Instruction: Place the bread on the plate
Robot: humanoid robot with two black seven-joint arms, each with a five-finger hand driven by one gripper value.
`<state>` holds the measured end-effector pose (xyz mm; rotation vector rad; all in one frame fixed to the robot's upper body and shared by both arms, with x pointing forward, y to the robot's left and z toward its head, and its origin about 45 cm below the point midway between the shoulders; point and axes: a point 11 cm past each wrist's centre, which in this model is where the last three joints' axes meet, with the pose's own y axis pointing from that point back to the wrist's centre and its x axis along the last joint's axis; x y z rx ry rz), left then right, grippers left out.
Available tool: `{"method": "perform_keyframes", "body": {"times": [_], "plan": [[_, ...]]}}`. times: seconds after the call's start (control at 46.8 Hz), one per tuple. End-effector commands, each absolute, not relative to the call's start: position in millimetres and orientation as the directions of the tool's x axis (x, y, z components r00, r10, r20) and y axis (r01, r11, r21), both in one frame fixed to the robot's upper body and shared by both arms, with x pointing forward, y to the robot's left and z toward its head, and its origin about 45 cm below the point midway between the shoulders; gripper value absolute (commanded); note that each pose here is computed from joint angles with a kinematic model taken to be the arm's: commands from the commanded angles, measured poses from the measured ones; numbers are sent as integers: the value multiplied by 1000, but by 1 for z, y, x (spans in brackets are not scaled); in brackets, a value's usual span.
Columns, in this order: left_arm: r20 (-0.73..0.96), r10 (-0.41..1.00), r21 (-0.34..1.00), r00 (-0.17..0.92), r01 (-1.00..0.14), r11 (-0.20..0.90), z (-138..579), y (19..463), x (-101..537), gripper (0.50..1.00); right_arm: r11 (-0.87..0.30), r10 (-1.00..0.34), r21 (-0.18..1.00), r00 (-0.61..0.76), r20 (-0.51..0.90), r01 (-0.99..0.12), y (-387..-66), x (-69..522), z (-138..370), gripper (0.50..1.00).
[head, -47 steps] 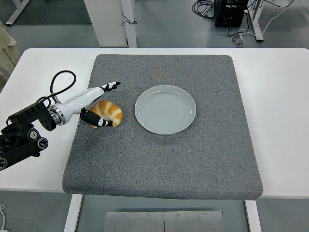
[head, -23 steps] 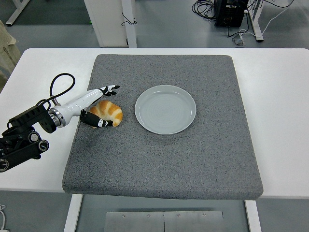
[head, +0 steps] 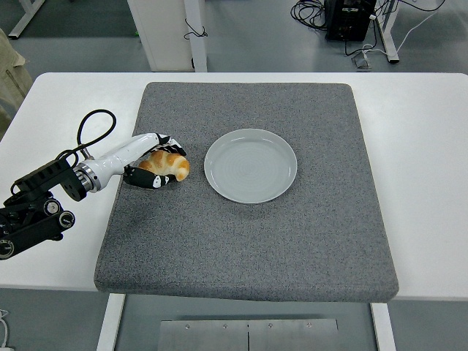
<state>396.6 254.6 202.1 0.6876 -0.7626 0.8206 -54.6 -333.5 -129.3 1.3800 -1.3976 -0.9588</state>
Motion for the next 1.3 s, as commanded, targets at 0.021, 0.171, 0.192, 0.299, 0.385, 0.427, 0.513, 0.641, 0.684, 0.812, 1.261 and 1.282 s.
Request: {"method": "perform_keyframes", "body": {"times": [0.021, 0.171, 0.192, 0.299, 0.385, 0.427, 0.513, 0.641, 0.684, 0.812, 1.261, 1.282], "plan": [[807, 377, 227, 455, -828, 512, 206, 253, 399, 500, 68, -995, 958, 52, 86, -278, -334, -55, -129, 1000], [822, 378, 197, 427, -835, 515, 223, 251, 408, 500, 68, -995, 958, 52, 86, -278, -334, -55, -129, 1000], [826, 377, 189, 419, -836, 515, 228, 250, 411, 500, 68, -995, 958, 52, 86, -278, -334, -55, -129, 1000], [833, 388, 154, 394, -840, 520, 255, 247, 425, 500, 67, -995, 958, 52, 84, -278, -333, -55, -129, 1000], [830, 403, 131, 386, -837, 531, 280, 241, 436, 500, 68, -995, 958, 52, 86, -278, -334, -55, -129, 1000], [832, 403, 122, 382, -833, 539, 291, 239, 440, 500, 68, -995, 958, 52, 86, -278, -334, -55, -129, 1000], [844, 391, 113, 367, -834, 540, 310, 244, 446, 500, 68, -995, 958, 52, 86, -278, -334, -55, -129, 1000], [861, 374, 89, 345, -826, 557, 335, 239, 453, 500, 68, -995, 958, 52, 86, -278, -334, -55, -129, 1000], [864, 371, 86, 342, -824, 560, 341, 237, 454, 500, 68, -995, 958, 52, 86, -278, -334, -55, -129, 1000], [880, 360, 52, 311, -815, 576, 365, 229, 460, 500, 68, -995, 958, 52, 86, -278, -334, -55, -129, 1000], [903, 325, 26, 282, -789, 613, 397, 209, 466, 500, 68, -995, 958, 52, 86, -278, -334, -55, -129, 1000], [904, 322, 26, 282, -787, 616, 397, 207, 466, 500, 68, -995, 958, 52, 86, -278, -334, -55, -129, 1000]]}}
